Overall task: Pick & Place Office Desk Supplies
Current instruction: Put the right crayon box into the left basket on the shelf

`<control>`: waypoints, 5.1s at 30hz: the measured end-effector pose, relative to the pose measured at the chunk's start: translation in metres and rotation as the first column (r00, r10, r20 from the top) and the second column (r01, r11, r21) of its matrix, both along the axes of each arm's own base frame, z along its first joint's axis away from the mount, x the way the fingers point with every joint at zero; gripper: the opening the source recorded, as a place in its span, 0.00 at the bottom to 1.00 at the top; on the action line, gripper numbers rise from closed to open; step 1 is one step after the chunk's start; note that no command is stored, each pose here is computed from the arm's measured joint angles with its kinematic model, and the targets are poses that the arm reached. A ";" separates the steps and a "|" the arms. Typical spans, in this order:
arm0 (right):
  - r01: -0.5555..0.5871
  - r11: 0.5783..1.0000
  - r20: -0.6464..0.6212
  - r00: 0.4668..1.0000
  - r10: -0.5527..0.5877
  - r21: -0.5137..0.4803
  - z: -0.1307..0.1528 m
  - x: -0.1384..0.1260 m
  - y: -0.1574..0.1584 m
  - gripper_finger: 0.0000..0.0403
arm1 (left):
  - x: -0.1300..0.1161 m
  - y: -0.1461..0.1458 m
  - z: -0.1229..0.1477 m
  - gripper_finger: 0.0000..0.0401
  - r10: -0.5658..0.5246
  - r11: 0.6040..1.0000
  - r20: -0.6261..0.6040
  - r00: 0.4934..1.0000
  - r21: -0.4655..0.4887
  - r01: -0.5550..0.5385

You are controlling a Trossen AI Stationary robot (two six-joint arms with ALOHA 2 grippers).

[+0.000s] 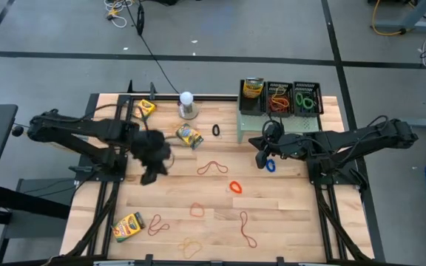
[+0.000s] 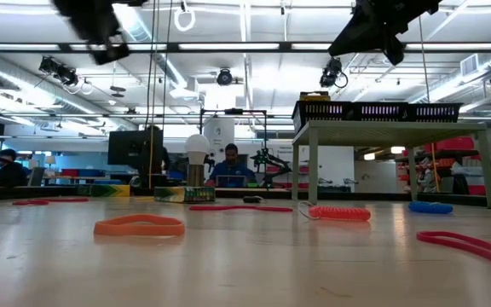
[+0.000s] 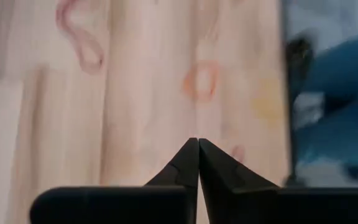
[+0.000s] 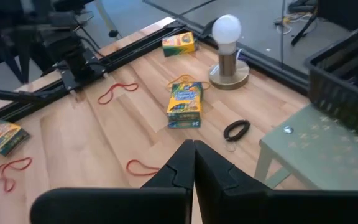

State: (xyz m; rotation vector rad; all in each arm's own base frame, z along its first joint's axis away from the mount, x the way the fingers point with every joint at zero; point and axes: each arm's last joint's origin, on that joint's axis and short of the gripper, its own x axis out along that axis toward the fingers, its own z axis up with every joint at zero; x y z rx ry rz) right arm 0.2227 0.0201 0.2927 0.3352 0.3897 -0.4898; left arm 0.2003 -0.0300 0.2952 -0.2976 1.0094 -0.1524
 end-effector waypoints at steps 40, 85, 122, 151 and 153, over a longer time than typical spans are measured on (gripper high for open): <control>0.040 0.998 0.006 0.999 -0.040 -0.048 0.001 0.000 -0.001 0.03 | 0.115 0.092 -0.148 0.21 0.629 0.726 -0.099 0.771 0.429 -0.537; 0.060 0.914 0.095 0.990 -0.107 0.402 -0.014 0.007 0.041 0.19 | 0.103 0.115 -0.118 0.41 0.489 0.872 -0.145 0.860 0.070 -0.484; 0.191 0.774 -0.016 0.974 -0.228 0.604 -0.027 -0.007 0.055 0.21 | 0.124 0.099 -0.117 0.01 0.404 0.906 -0.047 0.913 -0.119 -0.407; 0.112 0.711 0.177 0.931 -0.320 0.695 -0.040 0.015 0.021 0.63 | 0.112 0.038 -0.131 0.01 0.867 0.466 0.273 0.416 -0.740 -0.484; 0.113 0.714 0.179 0.930 -0.320 0.691 -0.037 0.018 0.012 0.63 | 0.112 0.038 -0.131 0.01 0.869 0.463 0.274 0.411 -0.741 -0.486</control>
